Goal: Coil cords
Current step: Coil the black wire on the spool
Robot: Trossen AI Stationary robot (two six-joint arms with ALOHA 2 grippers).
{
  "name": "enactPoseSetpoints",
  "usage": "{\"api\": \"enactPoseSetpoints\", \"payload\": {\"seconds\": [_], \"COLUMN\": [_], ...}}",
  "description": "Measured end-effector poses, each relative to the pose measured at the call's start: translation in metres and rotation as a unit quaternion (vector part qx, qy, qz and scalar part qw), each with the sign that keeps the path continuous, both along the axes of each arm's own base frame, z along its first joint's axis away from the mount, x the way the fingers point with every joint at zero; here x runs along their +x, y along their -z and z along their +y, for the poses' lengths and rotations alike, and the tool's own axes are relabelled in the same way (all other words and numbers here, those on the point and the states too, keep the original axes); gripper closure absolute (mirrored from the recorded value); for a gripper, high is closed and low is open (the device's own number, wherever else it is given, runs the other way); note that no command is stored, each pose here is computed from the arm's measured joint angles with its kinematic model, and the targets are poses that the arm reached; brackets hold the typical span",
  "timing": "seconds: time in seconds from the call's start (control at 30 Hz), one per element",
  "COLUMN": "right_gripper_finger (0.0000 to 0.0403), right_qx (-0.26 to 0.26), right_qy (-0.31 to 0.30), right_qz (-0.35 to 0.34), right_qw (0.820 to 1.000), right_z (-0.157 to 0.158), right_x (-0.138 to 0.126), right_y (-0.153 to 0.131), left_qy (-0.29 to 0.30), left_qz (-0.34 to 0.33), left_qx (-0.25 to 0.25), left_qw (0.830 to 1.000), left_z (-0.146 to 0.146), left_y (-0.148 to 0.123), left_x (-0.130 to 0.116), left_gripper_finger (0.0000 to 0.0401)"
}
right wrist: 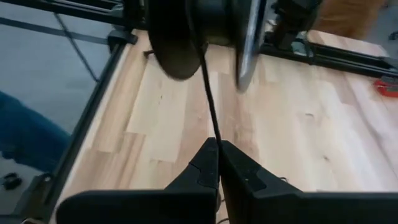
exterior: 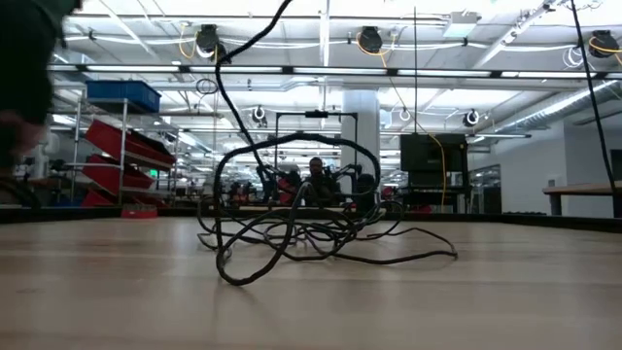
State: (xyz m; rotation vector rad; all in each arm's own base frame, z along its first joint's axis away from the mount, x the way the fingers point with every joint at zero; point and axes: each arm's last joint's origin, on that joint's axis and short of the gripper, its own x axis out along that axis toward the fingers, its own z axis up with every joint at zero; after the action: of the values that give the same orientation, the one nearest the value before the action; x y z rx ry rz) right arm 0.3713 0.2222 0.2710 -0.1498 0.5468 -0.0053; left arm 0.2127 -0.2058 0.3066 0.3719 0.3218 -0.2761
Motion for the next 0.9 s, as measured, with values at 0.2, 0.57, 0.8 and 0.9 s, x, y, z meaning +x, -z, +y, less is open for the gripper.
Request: {"api": "enactPoseSetpoints", "payload": {"seconds": [0.2,0.57,0.8,0.9], "right_gripper_finger": [0.0398,0.0344,0.0298,0.0267], "right_qx": [0.005,0.059,0.095,0.09], "right_qy": [-0.012,0.016,0.061,0.046], "right_qz": [0.022,-0.007,-0.155,-0.167], "right_qw": [1.0,0.998,0.981,0.981], "right_z": [0.001,0.047,0.046,0.042], "right_x": [-0.006,-0.047,-0.055,-0.049], "right_y": [-0.001,0.043,0.094,0.104], "left_qy": [0.019,0.045,0.047,0.05], "left_qz": [-0.032,-0.044,-0.055,-0.06], "left_qx": [0.005,-0.002,-0.001,0.007], "left_qw": [0.999,0.998,0.997,0.997], "left_z": [-0.006,-0.014,-0.015,-0.015], "left_y": [-0.006,-0.01,-0.012,-0.012], "left_x": [-0.002,-0.011,-0.01,-0.01], "left_gripper_finger": [0.0401,0.0401,0.0401,0.0401]}}
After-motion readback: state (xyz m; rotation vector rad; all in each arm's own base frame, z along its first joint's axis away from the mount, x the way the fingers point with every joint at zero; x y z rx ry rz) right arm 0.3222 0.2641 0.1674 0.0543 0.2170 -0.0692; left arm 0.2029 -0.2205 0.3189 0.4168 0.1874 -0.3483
